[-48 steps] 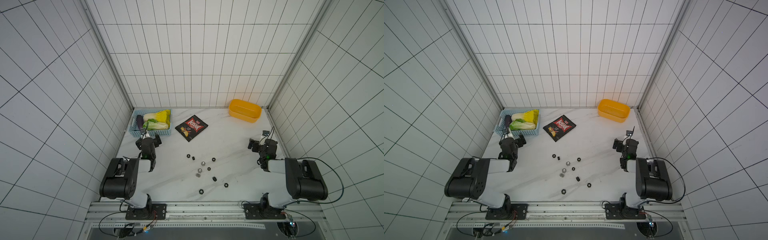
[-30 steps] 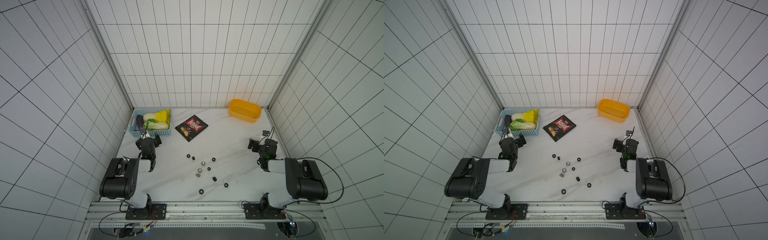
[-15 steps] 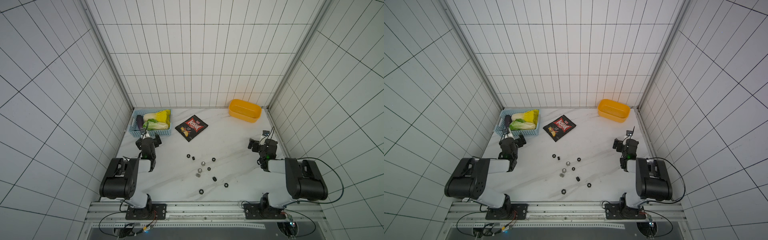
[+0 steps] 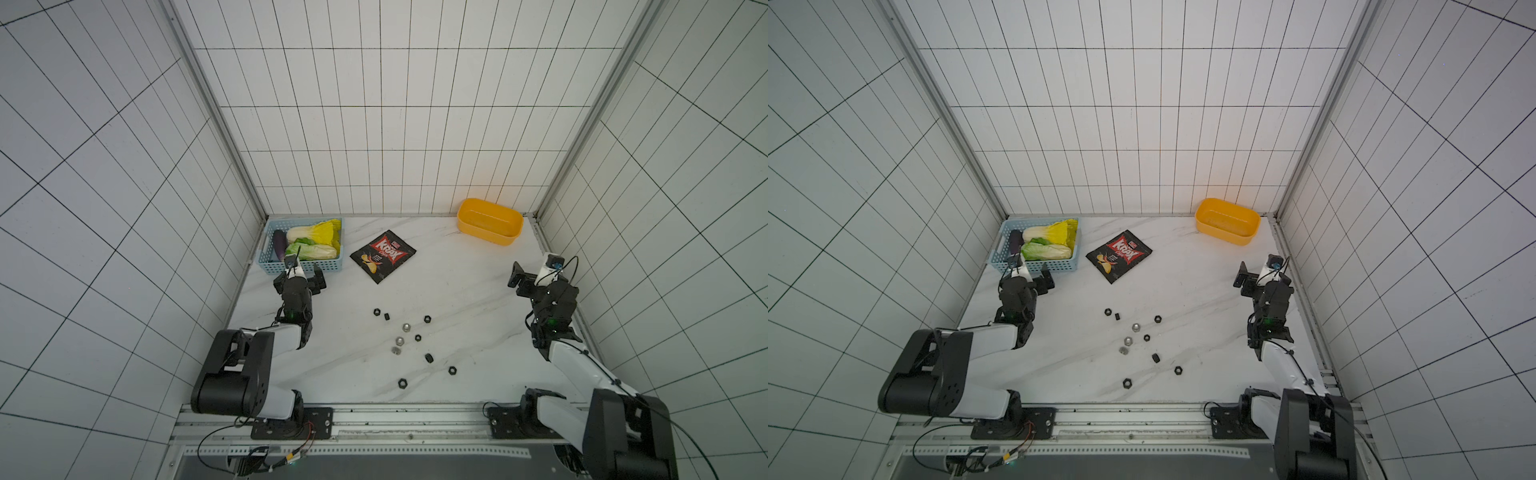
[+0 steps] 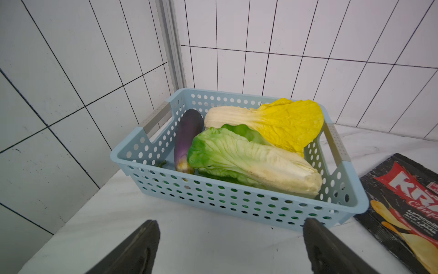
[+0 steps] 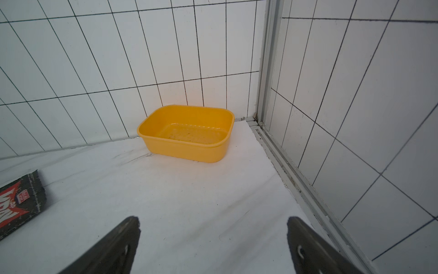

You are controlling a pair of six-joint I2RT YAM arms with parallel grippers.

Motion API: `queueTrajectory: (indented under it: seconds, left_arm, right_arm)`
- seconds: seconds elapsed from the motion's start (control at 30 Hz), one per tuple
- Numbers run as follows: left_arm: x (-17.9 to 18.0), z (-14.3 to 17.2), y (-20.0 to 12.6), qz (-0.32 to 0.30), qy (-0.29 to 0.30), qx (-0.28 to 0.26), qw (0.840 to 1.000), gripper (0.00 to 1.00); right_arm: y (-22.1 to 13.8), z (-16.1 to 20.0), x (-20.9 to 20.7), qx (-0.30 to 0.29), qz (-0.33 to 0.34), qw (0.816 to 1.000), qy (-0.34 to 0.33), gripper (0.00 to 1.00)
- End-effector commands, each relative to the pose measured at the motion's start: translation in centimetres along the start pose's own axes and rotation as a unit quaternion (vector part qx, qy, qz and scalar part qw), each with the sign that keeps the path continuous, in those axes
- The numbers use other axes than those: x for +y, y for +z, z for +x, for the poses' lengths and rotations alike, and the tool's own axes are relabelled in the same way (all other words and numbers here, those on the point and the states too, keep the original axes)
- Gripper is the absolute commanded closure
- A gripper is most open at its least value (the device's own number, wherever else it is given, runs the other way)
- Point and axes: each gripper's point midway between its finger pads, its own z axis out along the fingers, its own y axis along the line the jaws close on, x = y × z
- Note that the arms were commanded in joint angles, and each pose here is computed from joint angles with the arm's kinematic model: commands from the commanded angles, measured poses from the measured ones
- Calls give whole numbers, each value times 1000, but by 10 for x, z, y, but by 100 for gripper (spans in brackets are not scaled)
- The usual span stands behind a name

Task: Put the nuts on the desktop into the storage box
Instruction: Pick up the storage box at the corner of the board.

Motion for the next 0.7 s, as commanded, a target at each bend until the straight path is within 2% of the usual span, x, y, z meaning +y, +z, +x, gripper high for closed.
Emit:
queueTrajectory:
  seconds: [0.0,0.13,0.2,0.33,0.43,0.57,0.67]
  left_arm:
    - [-20,-11,-10,57,20,20,998,2]
    - [-44,-32,-23,120,64,33,990,2]
    - [-55,-39,-28,153,87,61,983,3]
    - [-79,-30,-49,243,152,177,942,2]
    - [-81,-25,-63,262,164,223,924,3]
    - [-84,-22,-81,293,183,225,911,2]
    - [-81,-17,-90,300,191,231,906,2]
  right_arm:
    - [-18,7,2,43,-8,999,2,1]
    - [-41,-12,-8,72,27,997,20,1]
    - [-51,-14,-19,99,61,993,30,1]
    - [-61,-14,-43,133,145,977,87,1]
    - [-51,-13,-33,156,121,974,106,1]
    - [-26,-5,-24,179,102,970,128,1]
    - [-2,-1,-25,204,111,963,135,1]
